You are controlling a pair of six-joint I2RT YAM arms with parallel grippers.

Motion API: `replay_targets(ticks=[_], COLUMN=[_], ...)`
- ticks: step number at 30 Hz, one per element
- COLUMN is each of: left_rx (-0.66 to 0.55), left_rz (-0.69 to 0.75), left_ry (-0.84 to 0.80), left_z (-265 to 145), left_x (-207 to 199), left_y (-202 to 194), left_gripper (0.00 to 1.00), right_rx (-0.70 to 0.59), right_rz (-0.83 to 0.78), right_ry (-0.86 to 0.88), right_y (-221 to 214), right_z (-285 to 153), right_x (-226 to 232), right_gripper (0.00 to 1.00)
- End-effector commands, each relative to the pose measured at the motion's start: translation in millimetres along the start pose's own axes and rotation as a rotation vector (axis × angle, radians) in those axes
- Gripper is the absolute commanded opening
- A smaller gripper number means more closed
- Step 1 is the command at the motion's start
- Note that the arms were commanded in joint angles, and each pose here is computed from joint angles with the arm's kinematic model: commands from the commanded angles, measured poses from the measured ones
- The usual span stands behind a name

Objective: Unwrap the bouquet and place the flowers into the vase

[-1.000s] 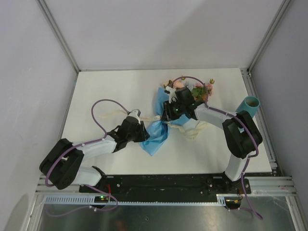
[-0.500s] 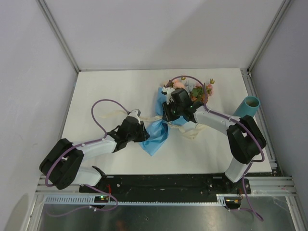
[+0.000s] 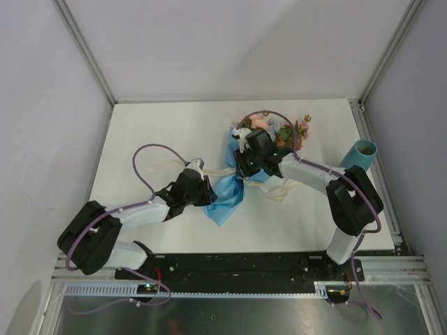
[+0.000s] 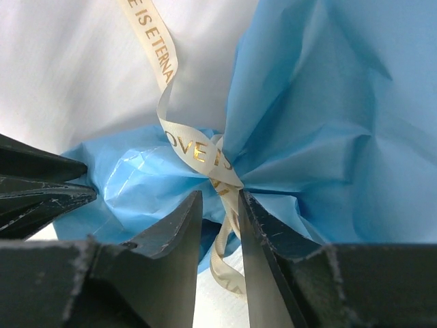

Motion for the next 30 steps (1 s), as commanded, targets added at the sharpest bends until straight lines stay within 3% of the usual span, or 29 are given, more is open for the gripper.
replay_targets(ticks=[1,3,9,14,19,30], left_rx=[-0.036,-0.035,-0.026,-0.019,-0.016,-0.005], left_rz=[-0.005,-0.005,-0.005,0.002,0.001,0.007], left_ry=[-0.02,-0.019,-0.015,-0.007,-0.002,0.002], left_z=[0.5,1.0,3.1,5.6,7.2,11.9], left_x=[-8.0,-7.7,-6.8,-5.6,-5.5,-10.6], left_y=[7.2,7.0,4.8,3.2,2.1,-2.2], left_gripper=[0.35,0.35,0.35,0.35,0.34,0.33], right_rx=[-0.013,-0.014,-0.056,-0.115,-0.124,-0.129], right_rz=[-0.024,-0.024,-0.027,-0.027,-0.046,-0.07], right_ry=[-0.007,-0.006,-0.042,-0.056,-0.061,-0.18], right_y=[11.0,12.0,27.5,54.1,59.0,64.2], right_z=[5.3,5.7,-3.7,-21.6,-23.4,-15.7], right_x=[-0.3,0.2,-2.8,-1.5,3.3,-0.8], right_gripper=[0.32,0.28,0.04,0.09,0.01,0.0])
Point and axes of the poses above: each gripper's point midway between its finger pads, its own z axis out along the fingers, its own x axis along the line the jaws close on, y = z × x, the point moved 2 cm from there along -z, back along the fingers, and after that the axes turned 12 degrees about -z, right-handed, at the moved point
